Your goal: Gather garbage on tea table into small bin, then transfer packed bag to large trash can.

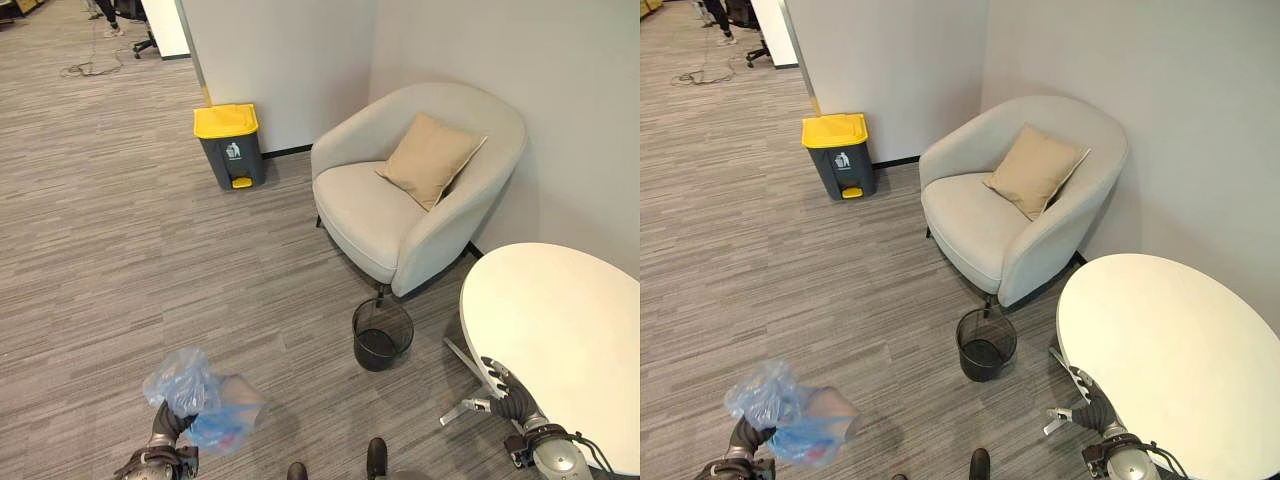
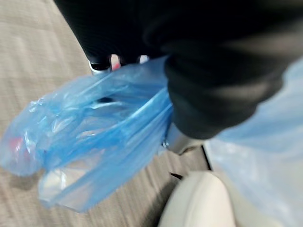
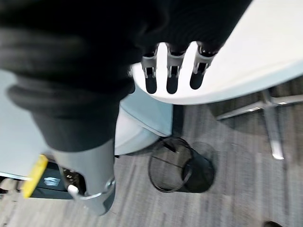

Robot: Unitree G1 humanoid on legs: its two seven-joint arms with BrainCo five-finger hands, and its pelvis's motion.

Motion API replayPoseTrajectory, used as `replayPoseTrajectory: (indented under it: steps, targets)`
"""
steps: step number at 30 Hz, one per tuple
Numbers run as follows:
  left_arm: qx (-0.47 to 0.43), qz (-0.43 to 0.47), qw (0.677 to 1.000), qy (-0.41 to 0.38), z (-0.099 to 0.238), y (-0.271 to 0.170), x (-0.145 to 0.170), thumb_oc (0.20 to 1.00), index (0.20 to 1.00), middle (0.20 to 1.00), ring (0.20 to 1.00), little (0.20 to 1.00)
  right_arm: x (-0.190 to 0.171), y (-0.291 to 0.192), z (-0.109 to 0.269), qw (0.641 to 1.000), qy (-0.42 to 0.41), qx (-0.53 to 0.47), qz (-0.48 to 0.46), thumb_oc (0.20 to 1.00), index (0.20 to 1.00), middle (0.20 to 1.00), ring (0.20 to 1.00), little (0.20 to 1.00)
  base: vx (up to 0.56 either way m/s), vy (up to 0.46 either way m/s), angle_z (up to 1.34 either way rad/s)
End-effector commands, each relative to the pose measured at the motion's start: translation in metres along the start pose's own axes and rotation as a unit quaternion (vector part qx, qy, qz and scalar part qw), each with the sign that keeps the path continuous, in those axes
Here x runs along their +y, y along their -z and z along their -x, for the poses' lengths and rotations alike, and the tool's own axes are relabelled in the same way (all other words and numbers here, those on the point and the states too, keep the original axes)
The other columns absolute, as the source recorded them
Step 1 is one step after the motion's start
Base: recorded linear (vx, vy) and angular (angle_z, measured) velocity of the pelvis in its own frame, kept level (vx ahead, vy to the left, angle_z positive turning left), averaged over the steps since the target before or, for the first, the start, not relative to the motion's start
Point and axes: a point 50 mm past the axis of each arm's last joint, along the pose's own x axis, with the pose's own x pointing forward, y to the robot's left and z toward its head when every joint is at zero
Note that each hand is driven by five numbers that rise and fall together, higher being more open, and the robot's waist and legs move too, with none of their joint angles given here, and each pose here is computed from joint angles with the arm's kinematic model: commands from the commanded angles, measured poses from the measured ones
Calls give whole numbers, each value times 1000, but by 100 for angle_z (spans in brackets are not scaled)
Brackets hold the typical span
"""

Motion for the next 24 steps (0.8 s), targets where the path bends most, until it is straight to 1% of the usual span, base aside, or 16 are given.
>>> replayPoseTrajectory:
  steps: [1,5,9,11,12,16,19,24]
  targets:
    - [-80,33,996,-33,-11,-36,19,200,200,200,200,200,-7,-36,-15,996,17,-73,-40,1000,1000,1000,1000,1000,-75,-38,7]
    - [-69,36,996,-34,-15,-33,16,200,200,200,200,200,-9,-36,-19,995,33,-71,-65,1000,1000,1000,1000,1000,-115,-16,32]
    - [-123,34,992,1,-32,-67,-6,200,200,200,200,200,-6,-44,-27,993,53,-75,-80,1000,1000,1000,1000,1000,-70,89,125]
    - [-127,33,991,11,-33,-70,-11,200,200,200,200,200,-3,-46,-29,992,51,-76,-86,1000,1000,1000,1000,1000,218,243,115]
    - [-131,22,991,17,-34,-73,-13,200,200,200,200,200,6,-50,-32,989,46,-75,-116,1000,1000,1000,1000,1000,202,340,69]
    - [-146,2,989,10,-36,-83,-7,200,200,200,200,200,16,-56,-35,986,39,-82,-138,1000,1000,1000,1000,1000,167,250,11]
    - [-154,-3,988,13,-38,-88,-8,200,200,200,200,200,17,-56,-34,986,39,-81,-142,1000,1000,1000,1000,1000,59,69,18]
    - [-161,1,987,14,-41,-94,-11,200,200,200,200,200,14,-56,-36,985,41,-79,-149,1000,1000,1000,1000,1000,248,46,35]
